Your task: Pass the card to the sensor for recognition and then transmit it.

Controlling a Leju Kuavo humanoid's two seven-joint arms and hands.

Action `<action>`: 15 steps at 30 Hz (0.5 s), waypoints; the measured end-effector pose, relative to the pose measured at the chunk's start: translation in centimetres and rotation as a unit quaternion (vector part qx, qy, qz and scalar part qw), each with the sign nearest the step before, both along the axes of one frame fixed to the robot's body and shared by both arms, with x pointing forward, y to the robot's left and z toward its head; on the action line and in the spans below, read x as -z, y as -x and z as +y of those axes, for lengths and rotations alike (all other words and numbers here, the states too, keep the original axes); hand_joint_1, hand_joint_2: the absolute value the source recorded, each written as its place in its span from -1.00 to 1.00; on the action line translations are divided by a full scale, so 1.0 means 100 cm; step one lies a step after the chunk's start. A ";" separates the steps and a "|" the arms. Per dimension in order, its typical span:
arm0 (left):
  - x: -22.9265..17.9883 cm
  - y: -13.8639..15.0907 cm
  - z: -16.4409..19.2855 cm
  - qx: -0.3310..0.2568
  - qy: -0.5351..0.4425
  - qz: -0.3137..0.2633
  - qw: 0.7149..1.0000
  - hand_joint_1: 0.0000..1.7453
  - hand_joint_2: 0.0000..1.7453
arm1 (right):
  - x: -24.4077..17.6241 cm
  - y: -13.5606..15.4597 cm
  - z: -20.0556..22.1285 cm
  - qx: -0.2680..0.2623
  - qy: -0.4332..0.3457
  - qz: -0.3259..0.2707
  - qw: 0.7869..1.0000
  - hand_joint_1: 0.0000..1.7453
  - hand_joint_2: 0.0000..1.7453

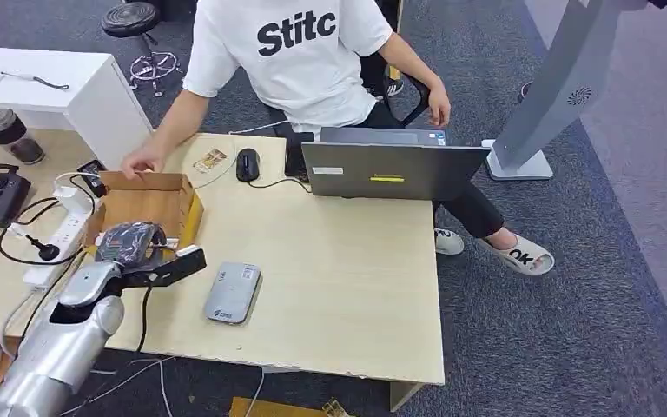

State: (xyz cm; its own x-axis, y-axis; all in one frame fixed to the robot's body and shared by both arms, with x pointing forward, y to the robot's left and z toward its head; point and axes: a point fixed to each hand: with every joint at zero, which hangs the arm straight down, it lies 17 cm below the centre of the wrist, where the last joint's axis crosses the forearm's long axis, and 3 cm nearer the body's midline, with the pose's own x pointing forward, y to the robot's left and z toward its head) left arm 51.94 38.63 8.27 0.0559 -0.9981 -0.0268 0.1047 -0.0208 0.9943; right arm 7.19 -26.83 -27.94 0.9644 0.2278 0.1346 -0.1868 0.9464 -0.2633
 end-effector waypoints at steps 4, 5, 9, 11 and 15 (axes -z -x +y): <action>-0.001 -0.002 0.003 0.000 -0.002 0.005 1.000 1.00 1.00 | 0.000 0.000 0.000 0.000 0.000 0.000 1.000 -1.00 1.00; -0.001 -0.002 0.004 0.000 -0.003 0.006 1.000 1.00 1.00 | 0.000 0.000 0.000 0.000 0.000 0.000 1.000 -1.00 1.00; -0.003 -0.004 0.006 -0.001 -0.004 0.006 1.000 1.00 1.00 | 0.000 0.000 0.000 0.000 0.000 0.000 1.000 -1.00 1.00; -0.003 -0.004 0.006 -0.001 -0.004 0.006 1.000 1.00 1.00 | 0.000 0.000 0.000 0.000 0.000 0.000 1.000 -1.00 1.00; -0.004 -0.005 0.007 0.001 -0.015 0.006 1.000 1.00 1.00 | 0.000 0.000 0.000 0.000 0.000 -0.002 1.000 -1.00 1.00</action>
State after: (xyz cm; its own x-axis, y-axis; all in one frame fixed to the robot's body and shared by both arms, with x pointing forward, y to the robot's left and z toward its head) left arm 52.43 39.32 8.69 0.0542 -0.9969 -0.0572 0.1159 -0.0506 0.9920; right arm 7.24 -26.83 -27.93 0.9638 0.2282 0.1377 -0.1864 0.9464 -0.2640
